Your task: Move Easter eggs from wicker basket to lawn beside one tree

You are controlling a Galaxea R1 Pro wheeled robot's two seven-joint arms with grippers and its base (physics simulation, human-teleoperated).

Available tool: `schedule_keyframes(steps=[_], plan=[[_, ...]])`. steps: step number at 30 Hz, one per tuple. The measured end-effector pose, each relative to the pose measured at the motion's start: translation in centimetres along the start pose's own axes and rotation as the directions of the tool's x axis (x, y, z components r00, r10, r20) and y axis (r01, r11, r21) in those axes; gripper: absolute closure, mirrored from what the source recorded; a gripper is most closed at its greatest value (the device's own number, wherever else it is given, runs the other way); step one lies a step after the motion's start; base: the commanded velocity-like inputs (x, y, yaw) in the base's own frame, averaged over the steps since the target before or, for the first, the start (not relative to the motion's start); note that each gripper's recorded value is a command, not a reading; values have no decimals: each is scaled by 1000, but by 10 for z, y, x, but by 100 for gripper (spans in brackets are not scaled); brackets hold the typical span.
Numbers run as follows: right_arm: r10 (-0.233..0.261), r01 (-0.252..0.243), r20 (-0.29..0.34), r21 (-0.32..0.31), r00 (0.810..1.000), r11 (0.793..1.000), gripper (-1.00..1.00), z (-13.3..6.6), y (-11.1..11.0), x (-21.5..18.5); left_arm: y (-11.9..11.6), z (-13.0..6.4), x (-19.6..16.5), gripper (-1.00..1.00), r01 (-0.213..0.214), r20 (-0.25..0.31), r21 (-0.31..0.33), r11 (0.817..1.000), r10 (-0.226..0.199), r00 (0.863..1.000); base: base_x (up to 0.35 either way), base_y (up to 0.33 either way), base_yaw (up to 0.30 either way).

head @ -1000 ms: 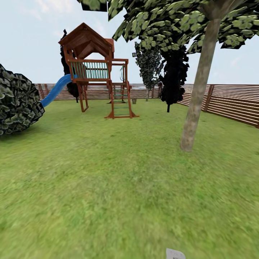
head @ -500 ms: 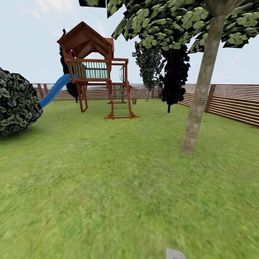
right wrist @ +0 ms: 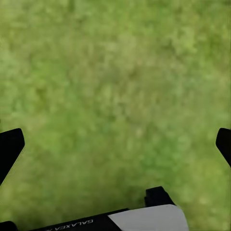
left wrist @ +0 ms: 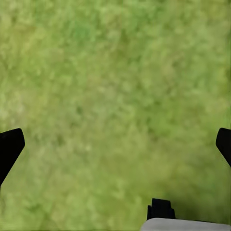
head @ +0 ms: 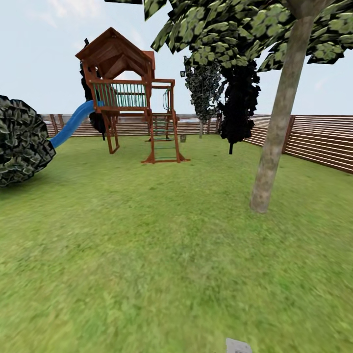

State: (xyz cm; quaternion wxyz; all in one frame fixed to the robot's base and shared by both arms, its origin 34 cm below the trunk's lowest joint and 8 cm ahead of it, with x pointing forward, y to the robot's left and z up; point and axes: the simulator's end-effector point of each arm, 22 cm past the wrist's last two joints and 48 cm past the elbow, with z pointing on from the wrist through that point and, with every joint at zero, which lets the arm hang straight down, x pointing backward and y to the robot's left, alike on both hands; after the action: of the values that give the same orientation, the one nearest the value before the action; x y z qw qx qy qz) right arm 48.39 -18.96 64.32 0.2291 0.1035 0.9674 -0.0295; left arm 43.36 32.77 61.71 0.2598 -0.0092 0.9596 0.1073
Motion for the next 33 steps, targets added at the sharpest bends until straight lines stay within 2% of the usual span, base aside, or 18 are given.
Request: schedule_keyframes(steps=[9, 33], plan=[[9, -9, 24, -2, 1000, 1000, -100, 0, 2, -5, -1, 0, 0, -100, -1, 0, 2, 1000, 1, 1000, 252, 0, 0], [15, -15, 31, -1, 999, 1000, -100, 0, 1, -6, -1, 0, 0, -100, -3, 1, 1, 1000, 3, 1000, 251, 0, 0]])
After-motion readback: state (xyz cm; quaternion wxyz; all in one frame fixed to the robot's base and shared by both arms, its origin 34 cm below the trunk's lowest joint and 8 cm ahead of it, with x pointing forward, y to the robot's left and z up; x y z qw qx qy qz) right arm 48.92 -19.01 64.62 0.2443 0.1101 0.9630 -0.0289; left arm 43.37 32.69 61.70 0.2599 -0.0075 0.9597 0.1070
